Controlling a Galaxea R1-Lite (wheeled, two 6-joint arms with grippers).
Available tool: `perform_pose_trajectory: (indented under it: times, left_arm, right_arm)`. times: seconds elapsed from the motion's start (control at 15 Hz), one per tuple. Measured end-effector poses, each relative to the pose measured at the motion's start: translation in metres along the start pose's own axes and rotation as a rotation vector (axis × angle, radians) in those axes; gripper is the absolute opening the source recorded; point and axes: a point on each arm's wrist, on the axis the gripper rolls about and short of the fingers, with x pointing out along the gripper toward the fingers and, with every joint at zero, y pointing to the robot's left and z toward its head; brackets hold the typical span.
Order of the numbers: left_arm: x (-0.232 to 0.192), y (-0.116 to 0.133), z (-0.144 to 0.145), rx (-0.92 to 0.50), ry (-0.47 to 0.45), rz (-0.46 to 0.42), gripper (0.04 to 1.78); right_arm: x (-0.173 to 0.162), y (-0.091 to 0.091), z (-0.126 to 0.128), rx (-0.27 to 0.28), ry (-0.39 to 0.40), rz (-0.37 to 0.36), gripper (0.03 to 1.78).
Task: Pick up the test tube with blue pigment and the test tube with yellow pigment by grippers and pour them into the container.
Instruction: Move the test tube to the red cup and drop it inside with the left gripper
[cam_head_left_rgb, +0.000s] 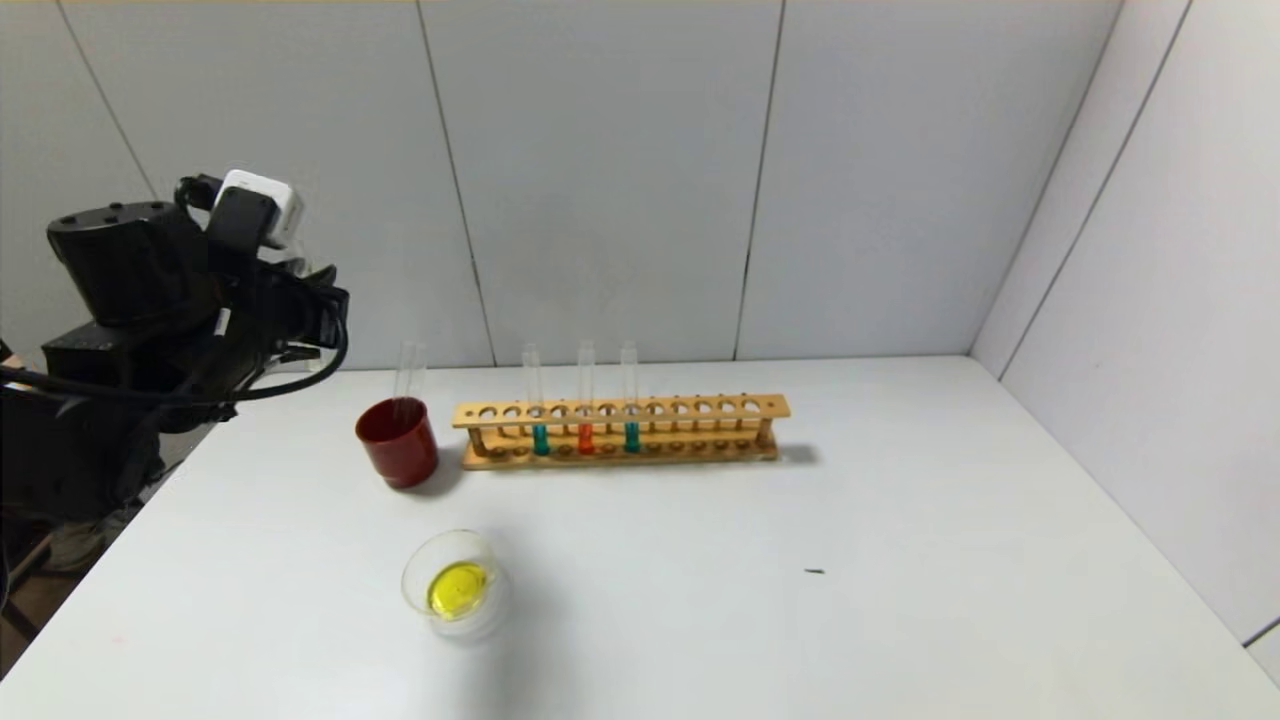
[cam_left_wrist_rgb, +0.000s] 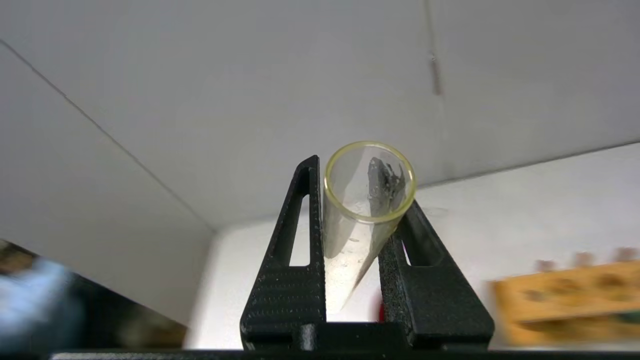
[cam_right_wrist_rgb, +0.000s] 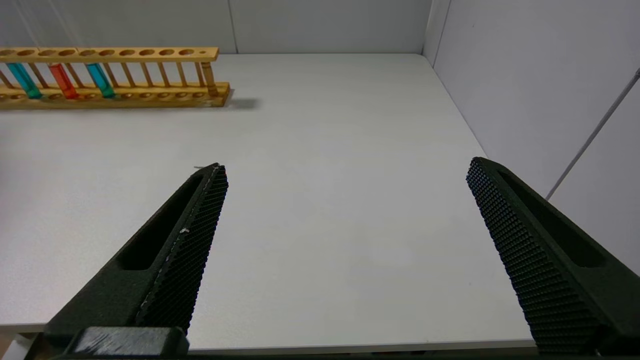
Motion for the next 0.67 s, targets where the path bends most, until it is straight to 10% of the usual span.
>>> perform_pose_trajectory:
  times: [0.33,0.67]
  left_arm:
    - [0.007,0.022,-0.021,-0.264,0.111,-0.184,0.34]
    - [0.023,0.020,-0.041,-0.273,0.138,-0.185,0.34]
  right_arm:
    - [0.000,0.000,0.000,0.000,0.000,0.000,1.75]
    - [0.000,0.000,0.000,0.000,0.000,0.000,1.75]
